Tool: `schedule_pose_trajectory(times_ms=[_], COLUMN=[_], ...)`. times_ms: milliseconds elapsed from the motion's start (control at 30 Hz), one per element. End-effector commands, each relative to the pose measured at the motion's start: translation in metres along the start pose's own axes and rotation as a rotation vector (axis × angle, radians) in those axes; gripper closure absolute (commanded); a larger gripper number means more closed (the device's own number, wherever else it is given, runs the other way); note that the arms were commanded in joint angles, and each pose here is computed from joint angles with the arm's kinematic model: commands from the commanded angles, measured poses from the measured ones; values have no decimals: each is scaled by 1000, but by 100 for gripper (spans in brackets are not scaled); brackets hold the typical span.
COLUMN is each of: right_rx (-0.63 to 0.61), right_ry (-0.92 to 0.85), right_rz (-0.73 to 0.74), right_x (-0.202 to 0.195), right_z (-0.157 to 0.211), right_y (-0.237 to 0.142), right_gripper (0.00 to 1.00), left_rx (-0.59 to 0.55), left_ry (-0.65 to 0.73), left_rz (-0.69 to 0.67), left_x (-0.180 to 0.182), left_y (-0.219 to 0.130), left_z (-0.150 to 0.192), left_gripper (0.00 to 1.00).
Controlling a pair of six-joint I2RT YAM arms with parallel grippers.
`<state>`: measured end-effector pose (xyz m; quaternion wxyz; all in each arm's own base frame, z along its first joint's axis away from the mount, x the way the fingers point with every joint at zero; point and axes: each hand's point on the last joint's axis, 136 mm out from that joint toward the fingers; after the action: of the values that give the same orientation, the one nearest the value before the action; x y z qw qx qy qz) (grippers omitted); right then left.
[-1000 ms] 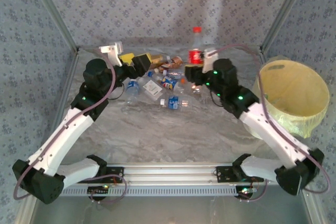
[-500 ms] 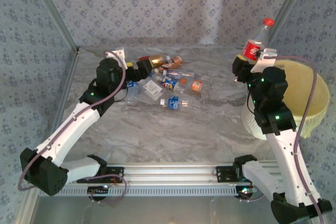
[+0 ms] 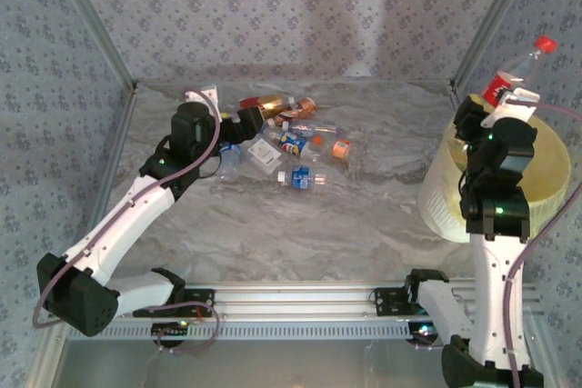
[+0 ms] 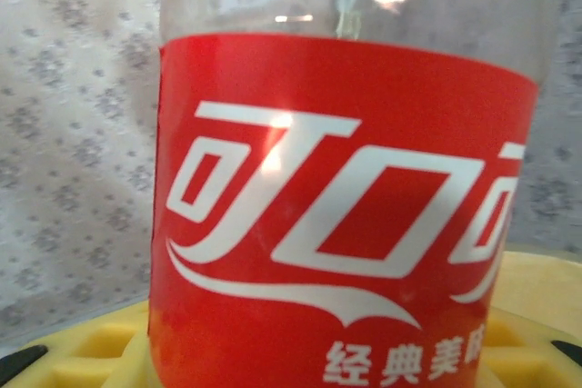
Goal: Put the plastic bottles in the bin
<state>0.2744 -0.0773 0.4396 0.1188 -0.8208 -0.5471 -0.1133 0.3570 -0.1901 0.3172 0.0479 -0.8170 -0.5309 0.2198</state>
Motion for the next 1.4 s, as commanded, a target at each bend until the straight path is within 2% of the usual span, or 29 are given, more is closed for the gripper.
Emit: schedule_pose_trajectory(times_ms=[0, 267, 300, 467, 633, 867, 1100, 1267, 1367], right_rx=[1, 20, 55, 146, 207, 207, 148, 205, 273], right_ry=[-10, -45, -48, -47, -5, 0, 16, 108, 121], right_rz=[23, 167, 161, 63, -18, -97, -188, -450, -619], right_x=[-12, -53, -57, -49, -39, -25, -7, 47, 89], right_z=[-6, 4, 18, 57, 83, 81, 61, 54, 66], right_y=[-5, 12, 18, 31, 31, 23, 10, -8, -18], right_gripper=[44, 44, 44, 34, 18, 11, 3, 0, 0], left_rx=[-16, 8, 12, 34, 103, 131, 149, 182, 203], left_ry=[23, 21, 23, 10, -25, -58, -80, -119, -159], left_rz=[-24, -80, -86, -167, -278, -301, -320, -357, -386], left_x=[2, 15, 16, 32, 56, 66, 72, 84, 92], left_y=[-5, -6, -6, -4, -3, -2, 0, 4, 6], left_z=[-8, 4, 6, 13, 24, 33, 40, 50, 56], left_gripper=[2, 2, 2, 2, 2, 2, 2, 2, 2])
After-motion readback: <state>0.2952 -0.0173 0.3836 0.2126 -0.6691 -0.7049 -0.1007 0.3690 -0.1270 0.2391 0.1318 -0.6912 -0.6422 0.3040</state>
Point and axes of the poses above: each hand's point on the last joint's axis, 136 mm out from that joint toward the fingers, its own y axis out along the fingers, its own x axis along the line the jaws close on, z = x × y, and after that the axes turned 12 degrees about y, right-handed
